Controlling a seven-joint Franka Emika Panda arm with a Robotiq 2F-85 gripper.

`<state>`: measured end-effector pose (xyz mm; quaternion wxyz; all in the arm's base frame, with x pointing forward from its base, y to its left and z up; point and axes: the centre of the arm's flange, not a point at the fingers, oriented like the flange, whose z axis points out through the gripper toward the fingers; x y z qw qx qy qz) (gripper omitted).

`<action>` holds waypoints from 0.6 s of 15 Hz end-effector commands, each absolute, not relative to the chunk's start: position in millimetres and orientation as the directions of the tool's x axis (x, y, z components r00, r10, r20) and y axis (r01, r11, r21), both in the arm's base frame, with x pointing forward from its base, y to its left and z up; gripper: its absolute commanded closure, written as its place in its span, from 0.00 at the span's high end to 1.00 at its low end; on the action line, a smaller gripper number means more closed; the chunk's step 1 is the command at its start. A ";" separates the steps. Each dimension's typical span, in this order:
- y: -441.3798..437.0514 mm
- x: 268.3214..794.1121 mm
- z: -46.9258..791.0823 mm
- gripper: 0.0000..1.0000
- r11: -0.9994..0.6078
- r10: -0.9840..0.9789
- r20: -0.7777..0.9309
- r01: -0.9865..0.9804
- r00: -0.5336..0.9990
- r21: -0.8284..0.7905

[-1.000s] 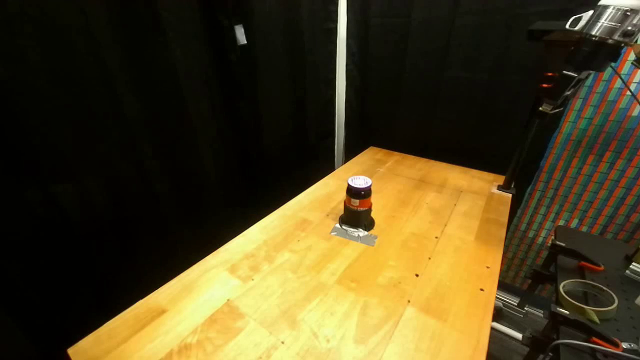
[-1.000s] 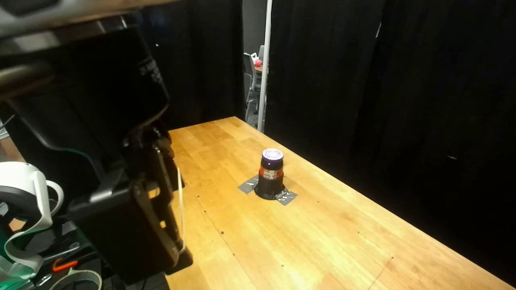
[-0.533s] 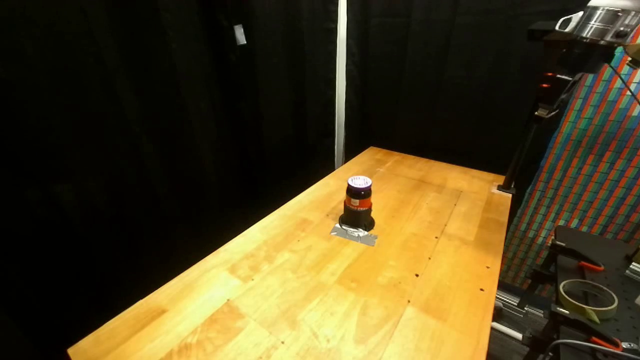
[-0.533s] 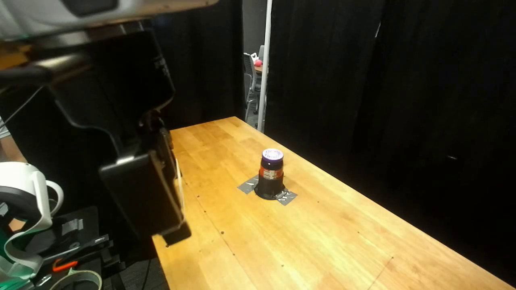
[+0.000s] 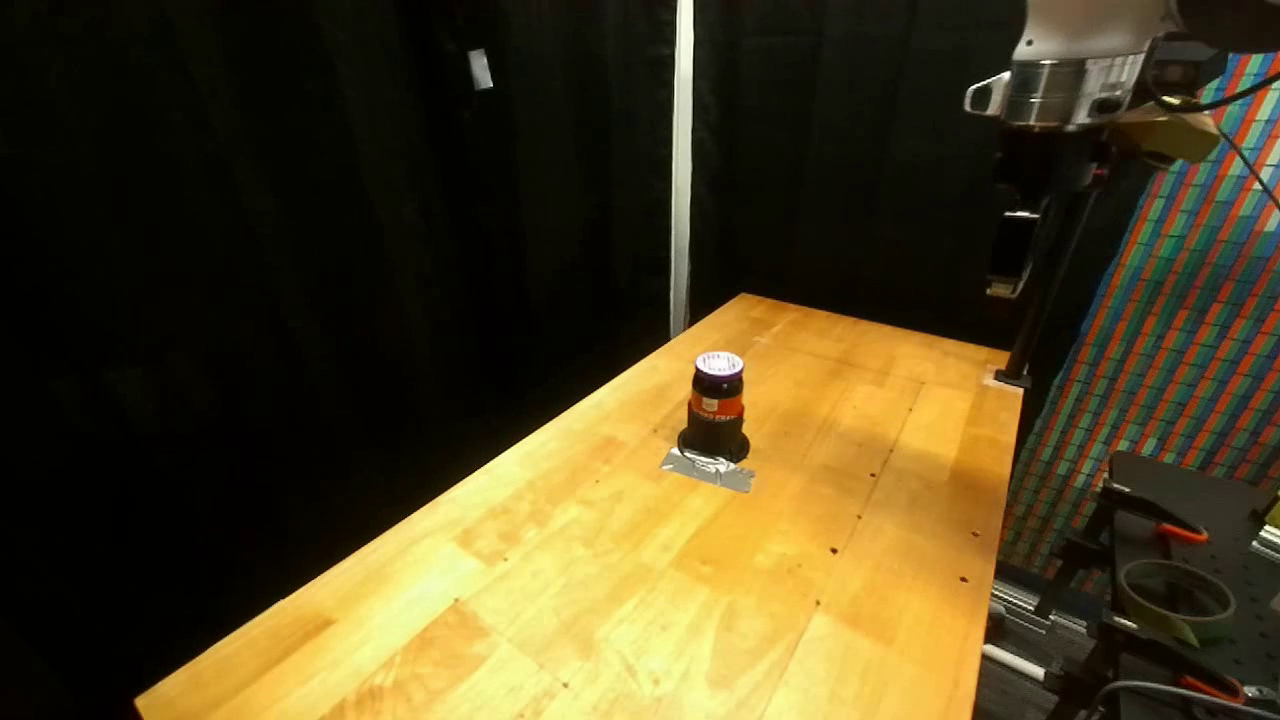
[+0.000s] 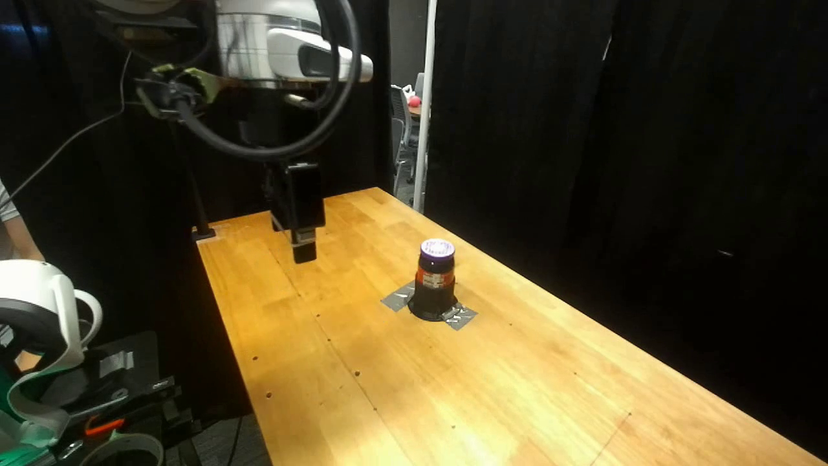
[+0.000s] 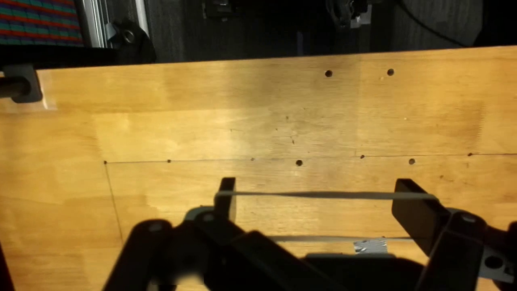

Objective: Put the elastic around the bottle

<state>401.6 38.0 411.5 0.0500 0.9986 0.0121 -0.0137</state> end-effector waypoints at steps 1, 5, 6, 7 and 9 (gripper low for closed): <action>79.2 476.9 399.8 1.00 -0.995 0.035 -0.055 0.040 0.998 0.097; 114.7 529.2 374.1 1.00 -0.992 0.080 0.050 0.075 0.996 0.100; 121.1 541.4 368.5 1.00 -0.991 0.091 0.081 0.083 0.993 0.102; 128.1 554.2 360.1 1.00 -0.990 0.118 0.110 0.107 0.987 0.097; 140.5 576.0 343.0 1.00 -0.986 0.150 0.159 0.137 0.976 0.092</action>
